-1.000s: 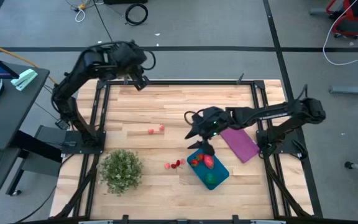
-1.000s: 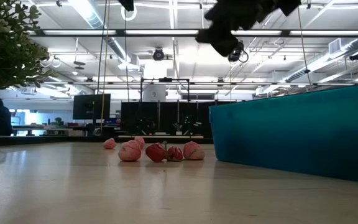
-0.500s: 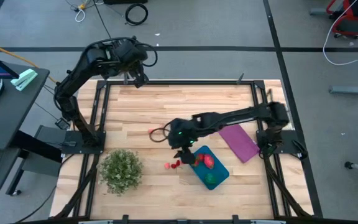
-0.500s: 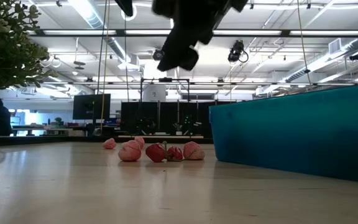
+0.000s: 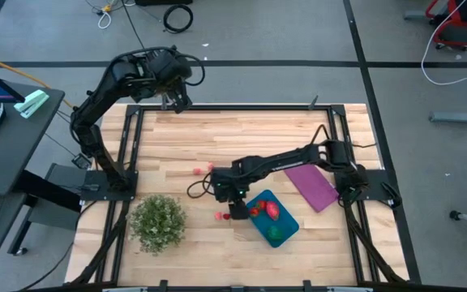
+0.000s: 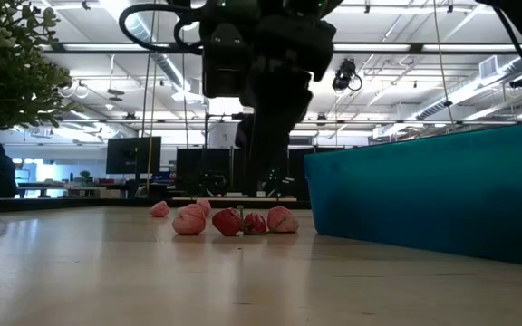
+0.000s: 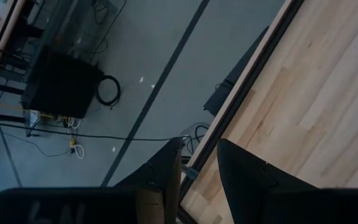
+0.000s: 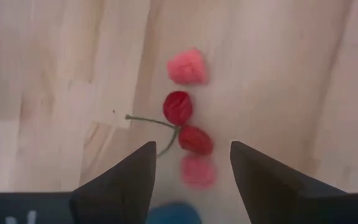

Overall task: Pick and placing Produce into tupperware
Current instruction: Put the pink peach into the blue bin

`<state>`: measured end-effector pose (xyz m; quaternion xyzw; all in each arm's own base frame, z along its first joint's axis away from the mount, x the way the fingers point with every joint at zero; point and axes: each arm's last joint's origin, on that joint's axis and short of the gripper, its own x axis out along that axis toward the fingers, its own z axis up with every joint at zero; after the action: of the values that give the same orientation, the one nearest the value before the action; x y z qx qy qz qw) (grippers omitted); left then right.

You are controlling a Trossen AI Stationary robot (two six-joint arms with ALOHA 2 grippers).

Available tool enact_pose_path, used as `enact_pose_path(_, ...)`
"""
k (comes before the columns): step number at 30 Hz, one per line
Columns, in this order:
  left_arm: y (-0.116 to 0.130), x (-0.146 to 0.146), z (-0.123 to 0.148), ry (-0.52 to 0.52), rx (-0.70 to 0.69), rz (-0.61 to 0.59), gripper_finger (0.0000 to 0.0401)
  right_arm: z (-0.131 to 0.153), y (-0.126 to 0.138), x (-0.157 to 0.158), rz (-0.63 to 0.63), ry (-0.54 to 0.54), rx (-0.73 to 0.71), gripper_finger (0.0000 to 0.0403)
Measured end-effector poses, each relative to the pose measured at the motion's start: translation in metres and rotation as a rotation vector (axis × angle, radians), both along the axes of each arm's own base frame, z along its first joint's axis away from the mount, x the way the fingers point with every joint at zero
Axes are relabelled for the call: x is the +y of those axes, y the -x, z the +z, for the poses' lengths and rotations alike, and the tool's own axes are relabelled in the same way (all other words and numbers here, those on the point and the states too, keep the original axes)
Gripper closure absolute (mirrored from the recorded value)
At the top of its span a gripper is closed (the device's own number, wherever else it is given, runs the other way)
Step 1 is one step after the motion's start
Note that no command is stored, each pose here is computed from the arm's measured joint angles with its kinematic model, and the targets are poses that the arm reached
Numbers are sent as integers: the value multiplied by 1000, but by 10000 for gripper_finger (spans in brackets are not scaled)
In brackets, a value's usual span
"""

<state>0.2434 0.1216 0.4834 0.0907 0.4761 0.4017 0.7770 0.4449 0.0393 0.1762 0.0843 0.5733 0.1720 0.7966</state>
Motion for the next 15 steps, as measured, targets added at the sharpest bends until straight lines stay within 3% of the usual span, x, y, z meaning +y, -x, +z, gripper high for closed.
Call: enact_pose_path(15,-1,1,1,-8,-20,1,294,-5,1,15,69,35,-2,188)
